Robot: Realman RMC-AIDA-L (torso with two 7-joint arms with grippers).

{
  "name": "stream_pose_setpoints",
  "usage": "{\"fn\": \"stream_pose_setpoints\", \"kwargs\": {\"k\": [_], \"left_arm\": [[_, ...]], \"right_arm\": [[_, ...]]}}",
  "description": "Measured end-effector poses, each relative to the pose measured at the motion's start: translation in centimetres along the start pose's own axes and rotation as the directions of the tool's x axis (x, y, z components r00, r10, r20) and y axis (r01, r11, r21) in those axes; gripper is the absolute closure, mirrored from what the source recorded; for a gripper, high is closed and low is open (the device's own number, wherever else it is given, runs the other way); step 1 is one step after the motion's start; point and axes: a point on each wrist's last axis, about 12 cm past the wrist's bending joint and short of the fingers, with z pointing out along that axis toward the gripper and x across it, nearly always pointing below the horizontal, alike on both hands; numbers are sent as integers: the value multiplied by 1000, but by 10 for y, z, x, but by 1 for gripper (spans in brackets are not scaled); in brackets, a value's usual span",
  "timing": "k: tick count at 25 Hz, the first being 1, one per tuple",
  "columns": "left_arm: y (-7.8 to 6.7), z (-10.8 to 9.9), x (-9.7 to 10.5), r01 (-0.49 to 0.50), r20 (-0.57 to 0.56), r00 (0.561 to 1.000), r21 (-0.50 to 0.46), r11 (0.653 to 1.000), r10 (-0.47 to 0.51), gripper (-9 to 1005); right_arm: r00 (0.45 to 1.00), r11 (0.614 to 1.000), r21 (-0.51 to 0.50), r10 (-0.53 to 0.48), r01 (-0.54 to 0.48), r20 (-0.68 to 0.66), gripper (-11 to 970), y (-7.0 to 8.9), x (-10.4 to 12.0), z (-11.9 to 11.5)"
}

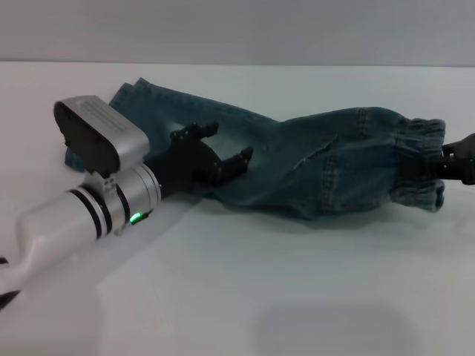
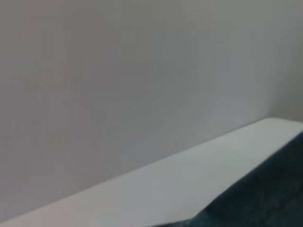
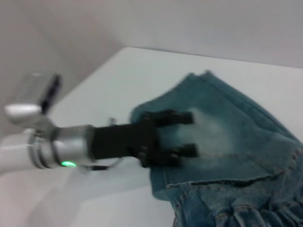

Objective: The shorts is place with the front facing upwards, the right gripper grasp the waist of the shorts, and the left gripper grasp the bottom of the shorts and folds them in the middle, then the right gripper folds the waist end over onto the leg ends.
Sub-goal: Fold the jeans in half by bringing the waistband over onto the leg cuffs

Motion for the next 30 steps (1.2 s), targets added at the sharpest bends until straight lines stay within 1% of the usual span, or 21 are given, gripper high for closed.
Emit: {"fn": "stream_pose_setpoints", "kwargs": {"k": [3,6,7,8,15,19,20,24,25,26,30], "left_arm": [[-10,2,5,-23,-23,999,1,1000,23,196],[-20,3,8,-28,-29,999,29,999,28,197],[-27,3,11,-17,-29,999,49,999,19,197],[-27,3,11,-17,-29,999,49,999,19,197],[-57,8,16,-19,-44,999,133,991,25,197],[-72,10,15,-17,-48,998,182,983,27,197],[-72,10,15,-17,-48,998,182,983,27,197],[-87,14,14,-11,-52,998,225,974,23,197],[-87,14,14,-11,-52,998,225,974,23,197],[-93,14,13,-5,-49,999,238,971,17,197],[-101,14,12,7,-40,999,256,967,4,197]], "right_arm": [[1000,999,-38,-17,17,21,889,6,-6,-8],[1000,999,-44,-21,22,23,890,7,-9,-11],[999,999,-45,-22,23,24,890,7,-10,-12],[999,999,-43,-23,24,26,890,7,-11,-13],[999,999,-35,-30,32,41,891,4,-22,-15],[997,998,-34,-53,55,56,892,4,-34,-15],[997,998,-36,-58,60,59,892,5,-37,-15],[995,995,-54,-83,86,60,894,7,-49,-10],[994,994,-62,-90,93,57,894,8,-53,-7],[994,993,-69,-95,99,54,895,9,-56,-5],[994,989,-101,-105,109,40,897,10,-67,2]]}}
